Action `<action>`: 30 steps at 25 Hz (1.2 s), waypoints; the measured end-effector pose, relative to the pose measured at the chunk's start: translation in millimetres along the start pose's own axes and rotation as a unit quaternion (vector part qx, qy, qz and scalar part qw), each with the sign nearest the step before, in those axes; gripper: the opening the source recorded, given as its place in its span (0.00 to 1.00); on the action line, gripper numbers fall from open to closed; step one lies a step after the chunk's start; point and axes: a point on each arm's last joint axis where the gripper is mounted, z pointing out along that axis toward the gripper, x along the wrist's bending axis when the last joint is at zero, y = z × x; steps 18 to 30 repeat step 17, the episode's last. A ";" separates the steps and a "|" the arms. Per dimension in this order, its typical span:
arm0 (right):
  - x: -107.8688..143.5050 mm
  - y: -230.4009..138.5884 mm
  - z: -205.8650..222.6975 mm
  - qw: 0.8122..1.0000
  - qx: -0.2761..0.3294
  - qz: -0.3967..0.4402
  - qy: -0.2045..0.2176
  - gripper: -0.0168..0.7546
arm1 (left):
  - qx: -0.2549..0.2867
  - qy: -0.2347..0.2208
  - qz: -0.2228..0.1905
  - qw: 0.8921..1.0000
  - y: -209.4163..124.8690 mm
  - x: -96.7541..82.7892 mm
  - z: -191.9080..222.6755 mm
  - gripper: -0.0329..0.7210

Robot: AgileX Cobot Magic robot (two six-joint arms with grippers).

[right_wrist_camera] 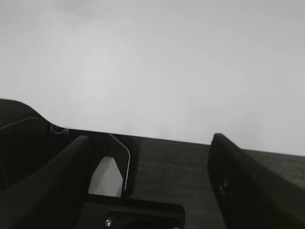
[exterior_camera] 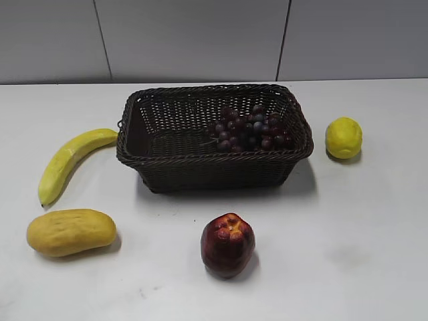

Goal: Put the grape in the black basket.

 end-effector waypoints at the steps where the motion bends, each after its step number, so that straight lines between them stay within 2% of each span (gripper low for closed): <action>1: 0.8 -2.4 -4.6 1.000 -0.016 -0.001 -0.002 0.76 | 0.000 0.000 0.000 1.000 0.0 0.0 0.0 0.36; 10: 9.0 -35.8 -45.9 0.983 -0.182 -0.020 -0.019 0.71 | 0.000 0.000 0.000 1.000 0.0 0.0 0.0 0.36; 15: 12.2 -53.6 -57.7 0.968 -0.247 -0.027 -0.026 0.66 | 0.000 0.000 0.000 1.000 0.0 0.0 0.0 0.36; 30: 12.4 -57.2 -59.5 0.965 -0.258 -0.029 -0.029 0.65 | 0.000 0.000 0.000 1.000 0.0 0.0 0.0 0.36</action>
